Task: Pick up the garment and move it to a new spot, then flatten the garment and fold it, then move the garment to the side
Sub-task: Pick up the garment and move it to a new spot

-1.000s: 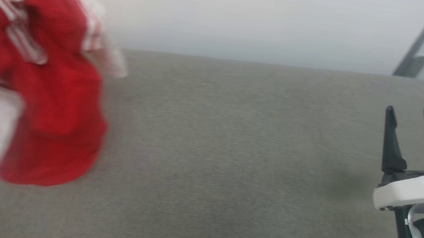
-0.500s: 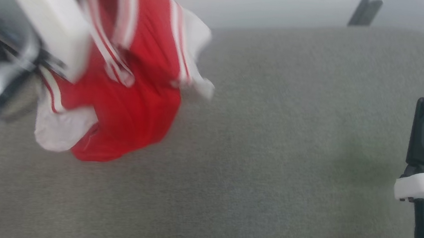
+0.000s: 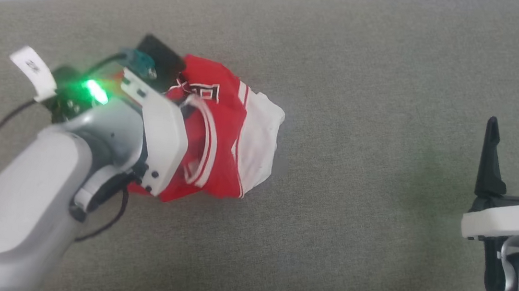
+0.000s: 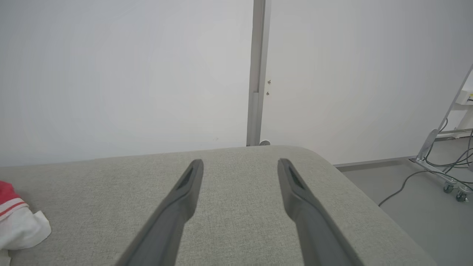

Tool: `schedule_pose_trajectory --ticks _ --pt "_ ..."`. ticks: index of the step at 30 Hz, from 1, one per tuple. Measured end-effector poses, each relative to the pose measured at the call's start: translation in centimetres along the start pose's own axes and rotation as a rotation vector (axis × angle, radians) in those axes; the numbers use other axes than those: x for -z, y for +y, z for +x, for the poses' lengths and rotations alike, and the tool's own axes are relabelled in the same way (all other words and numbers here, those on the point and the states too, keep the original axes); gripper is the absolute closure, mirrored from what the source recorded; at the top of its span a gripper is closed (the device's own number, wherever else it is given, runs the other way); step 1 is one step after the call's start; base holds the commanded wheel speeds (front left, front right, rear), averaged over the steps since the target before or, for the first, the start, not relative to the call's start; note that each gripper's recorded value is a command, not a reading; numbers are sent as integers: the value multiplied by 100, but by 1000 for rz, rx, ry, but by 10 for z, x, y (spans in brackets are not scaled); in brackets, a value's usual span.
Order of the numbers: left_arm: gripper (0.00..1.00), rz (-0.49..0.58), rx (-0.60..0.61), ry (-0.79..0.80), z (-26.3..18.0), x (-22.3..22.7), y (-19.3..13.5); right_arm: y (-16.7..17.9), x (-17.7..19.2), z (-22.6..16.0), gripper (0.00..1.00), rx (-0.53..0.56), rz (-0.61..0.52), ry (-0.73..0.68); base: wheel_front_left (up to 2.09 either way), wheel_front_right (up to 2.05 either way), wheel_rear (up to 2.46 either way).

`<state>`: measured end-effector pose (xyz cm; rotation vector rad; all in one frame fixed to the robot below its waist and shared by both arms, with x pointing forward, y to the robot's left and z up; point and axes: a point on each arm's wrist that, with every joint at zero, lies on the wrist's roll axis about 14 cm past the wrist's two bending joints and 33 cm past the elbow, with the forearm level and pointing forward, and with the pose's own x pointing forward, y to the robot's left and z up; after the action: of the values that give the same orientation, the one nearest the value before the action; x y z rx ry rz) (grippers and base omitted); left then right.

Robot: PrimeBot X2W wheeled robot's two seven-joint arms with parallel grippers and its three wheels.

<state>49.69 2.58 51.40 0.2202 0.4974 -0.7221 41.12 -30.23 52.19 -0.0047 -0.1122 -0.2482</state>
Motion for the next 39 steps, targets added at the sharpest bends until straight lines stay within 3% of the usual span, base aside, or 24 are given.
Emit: schedule_pose_trajectory --ticks 7,17,18,20,21,22,28,39 --pt "100 -104 34 204 26 72 -2 9 7 6 0 -21 4 9 0 0 0" --pt "100 -148 40 304 28 106 -5 16 4 8 0 -49 5 1 0 0 0" --pt "71 -149 37 300 27 105 -4 16 2 8 0 -52 4 -3 0 0 0" --pt "45 -152 41 295 23 103 -6 18 -2 7 0 -61 3 -12 0 0 0" --pt "15 -154 39 290 20 101 -6 19 -4 7 0 -66 3 -17 0 0 0" --pt "0 -155 37 282 17 98 -5 20 -5 7 0 -71 2 -21 0 0 0" --pt "0 -123 -14 166 -9 63 8 30 -17 3 0 -104 7 -50 0 0 0" --pt "0 -116 -261 -117 -99 29 57 58 -39 -7 0 -189 49 -98 0 0 0"
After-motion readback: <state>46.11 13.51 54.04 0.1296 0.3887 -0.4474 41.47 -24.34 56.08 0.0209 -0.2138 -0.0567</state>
